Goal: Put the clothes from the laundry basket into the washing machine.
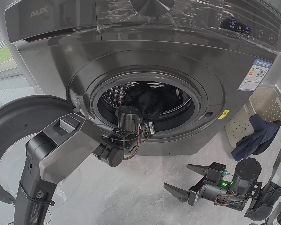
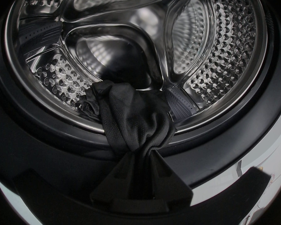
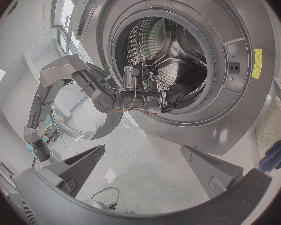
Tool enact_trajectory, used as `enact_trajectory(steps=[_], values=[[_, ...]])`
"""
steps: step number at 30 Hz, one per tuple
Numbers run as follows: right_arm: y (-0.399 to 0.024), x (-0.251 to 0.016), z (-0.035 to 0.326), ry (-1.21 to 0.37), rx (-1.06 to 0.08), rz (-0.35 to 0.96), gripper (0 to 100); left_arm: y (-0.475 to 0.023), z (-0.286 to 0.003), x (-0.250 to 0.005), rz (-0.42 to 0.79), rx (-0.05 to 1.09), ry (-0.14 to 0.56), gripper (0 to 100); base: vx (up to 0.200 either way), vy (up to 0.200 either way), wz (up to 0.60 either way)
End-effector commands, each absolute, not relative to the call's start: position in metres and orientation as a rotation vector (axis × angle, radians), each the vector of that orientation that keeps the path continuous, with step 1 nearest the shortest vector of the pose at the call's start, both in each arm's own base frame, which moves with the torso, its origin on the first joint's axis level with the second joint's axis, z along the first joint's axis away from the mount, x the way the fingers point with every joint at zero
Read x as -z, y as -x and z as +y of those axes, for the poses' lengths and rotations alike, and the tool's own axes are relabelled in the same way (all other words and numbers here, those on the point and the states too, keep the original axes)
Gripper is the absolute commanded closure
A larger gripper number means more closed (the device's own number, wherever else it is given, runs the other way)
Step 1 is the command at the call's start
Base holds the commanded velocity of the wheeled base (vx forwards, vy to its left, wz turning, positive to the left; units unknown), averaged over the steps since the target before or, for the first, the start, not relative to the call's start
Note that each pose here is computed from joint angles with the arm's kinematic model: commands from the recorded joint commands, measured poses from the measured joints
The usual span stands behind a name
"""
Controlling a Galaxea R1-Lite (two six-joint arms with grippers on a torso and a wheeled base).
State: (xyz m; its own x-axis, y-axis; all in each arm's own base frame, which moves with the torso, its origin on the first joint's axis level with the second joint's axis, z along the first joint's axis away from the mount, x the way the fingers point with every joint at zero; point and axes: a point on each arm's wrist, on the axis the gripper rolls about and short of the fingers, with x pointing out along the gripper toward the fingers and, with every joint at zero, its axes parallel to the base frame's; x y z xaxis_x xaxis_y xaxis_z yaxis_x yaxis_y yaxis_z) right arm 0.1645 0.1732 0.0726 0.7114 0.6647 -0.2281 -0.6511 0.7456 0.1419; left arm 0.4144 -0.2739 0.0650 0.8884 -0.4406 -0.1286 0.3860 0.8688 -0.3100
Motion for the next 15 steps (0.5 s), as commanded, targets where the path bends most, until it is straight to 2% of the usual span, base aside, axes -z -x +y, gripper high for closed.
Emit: enact_trajectory(steps=[1, 4, 8, 10, 15], values=[[-0.165, -0.072, 0.173, -0.051, -0.728, 0.275, 0, -0.433, -0.285, -0.119, -0.058, 0.477, 0.382, 100, 0.000, 0.000, 0.00], [-0.165, -0.072, 0.172, -0.052, -0.725, 0.274, 0, -0.427, -0.283, -0.120, -0.032, 0.471, 0.373, 100, 0.000, 0.000, 0.00], [-0.165, -0.073, 0.173, -0.053, -0.727, 0.272, 0, -0.406, -0.277, -0.149, -0.018, 0.500, 0.383, 100, 0.000, 0.000, 0.00], [-0.165, -0.072, 0.172, -0.052, -0.725, 0.274, 0, -0.392, -0.279, -0.160, 0.017, 0.521, 0.383, 100, 0.000, 0.000, 0.00], [-0.164, -0.072, 0.174, -0.051, -0.733, 0.274, 0, -0.357, -0.270, -0.188, 0.154, 0.576, 0.332, 100, 0.000, 0.000, 0.00]])
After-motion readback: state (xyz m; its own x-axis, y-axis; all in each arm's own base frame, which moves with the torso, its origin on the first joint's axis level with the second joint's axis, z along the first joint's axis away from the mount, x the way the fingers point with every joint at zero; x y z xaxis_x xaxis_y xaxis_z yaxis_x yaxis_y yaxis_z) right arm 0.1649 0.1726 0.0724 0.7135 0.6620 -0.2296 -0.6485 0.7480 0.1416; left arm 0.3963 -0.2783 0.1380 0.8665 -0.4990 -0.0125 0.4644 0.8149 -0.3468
